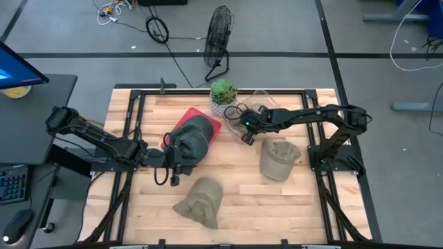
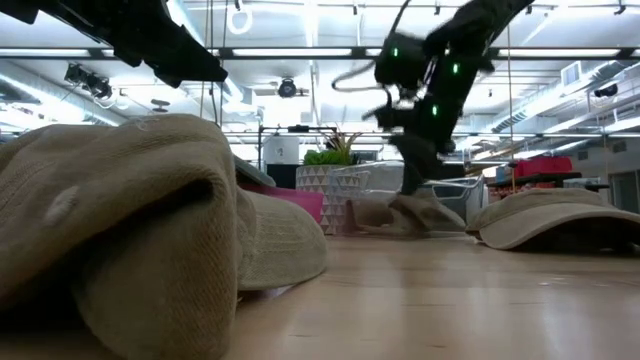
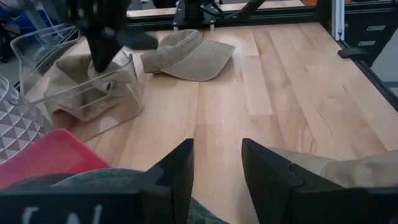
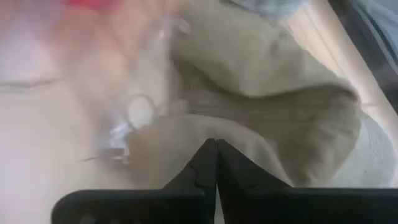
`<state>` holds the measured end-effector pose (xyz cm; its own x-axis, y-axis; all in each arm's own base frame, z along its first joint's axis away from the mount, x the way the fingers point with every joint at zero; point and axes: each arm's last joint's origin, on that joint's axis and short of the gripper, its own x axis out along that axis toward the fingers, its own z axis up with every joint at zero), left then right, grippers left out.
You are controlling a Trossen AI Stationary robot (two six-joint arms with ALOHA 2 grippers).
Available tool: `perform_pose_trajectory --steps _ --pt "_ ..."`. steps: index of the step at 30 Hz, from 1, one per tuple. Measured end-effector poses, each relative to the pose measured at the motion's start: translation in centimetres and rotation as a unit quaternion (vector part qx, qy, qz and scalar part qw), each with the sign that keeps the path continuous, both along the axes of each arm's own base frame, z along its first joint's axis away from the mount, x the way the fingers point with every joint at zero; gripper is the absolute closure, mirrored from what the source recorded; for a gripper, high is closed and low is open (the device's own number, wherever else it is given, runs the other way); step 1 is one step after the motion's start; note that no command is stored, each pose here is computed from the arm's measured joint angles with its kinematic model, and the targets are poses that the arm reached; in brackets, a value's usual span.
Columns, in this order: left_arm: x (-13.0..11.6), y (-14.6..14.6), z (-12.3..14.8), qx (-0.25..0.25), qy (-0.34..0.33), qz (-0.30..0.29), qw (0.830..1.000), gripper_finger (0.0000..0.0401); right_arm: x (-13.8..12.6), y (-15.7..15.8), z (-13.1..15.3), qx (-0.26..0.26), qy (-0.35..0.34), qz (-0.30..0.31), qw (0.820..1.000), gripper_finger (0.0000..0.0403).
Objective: Pick & Place hat
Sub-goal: Put the top left brown cap into the transparent bin, then put the top brown cap into the transparent bin
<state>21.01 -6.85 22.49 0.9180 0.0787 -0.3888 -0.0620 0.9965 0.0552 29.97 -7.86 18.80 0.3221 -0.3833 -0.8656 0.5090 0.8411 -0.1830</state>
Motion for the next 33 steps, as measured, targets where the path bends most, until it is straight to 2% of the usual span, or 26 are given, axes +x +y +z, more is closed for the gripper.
perform_pose_trajectory --steps 4,10,15,18,21,26,28,33 --pt "0.0 0.0 0.0 -0.003 -0.001 0.001 1.0 0.0263 -0.2 1.5 3.1 0.004 -0.005 0.016 1.0 0.0395" --pt "0.0 -0.1 0.0 -0.045 -0.005 0.017 0.999 0.0263 -1.2 4.7 9.0 0.002 -0.033 0.06 0.998 0.0389" --pt "-0.1 -0.3 0.0 -0.045 -0.005 0.012 0.999 0.0263 -3.1 8.8 11.4 0.029 0.006 0.126 0.992 0.0356" --pt "-0.1 -0.3 0.0 -0.045 -0.005 0.012 0.999 0.0263 -4.0 10.8 11.1 0.058 0.04 0.129 0.989 0.0319" --pt "-0.1 -0.3 0.0 -0.045 -0.005 0.013 0.999 0.0263 -4.5 12.3 9.5 0.076 0.065 0.114 0.988 0.0274" --pt "-0.1 -0.3 0.0 -0.051 -0.006 0.015 0.999 0.0263 -5.9 13.4 6.2 0.094 0.098 0.039 0.99 0.0206" --pt "-0.1 -0.3 0.0 -0.057 -0.006 0.018 0.998 0.0263 -6.5 13.5 5.1 0.094 0.112 0.019 0.989 0.0188" --pt "-0.1 -0.3 0.0 -0.057 -0.006 0.018 0.998 0.0263 -7.6 13.3 2.3 0.094 0.146 0.018 0.985 0.0171"
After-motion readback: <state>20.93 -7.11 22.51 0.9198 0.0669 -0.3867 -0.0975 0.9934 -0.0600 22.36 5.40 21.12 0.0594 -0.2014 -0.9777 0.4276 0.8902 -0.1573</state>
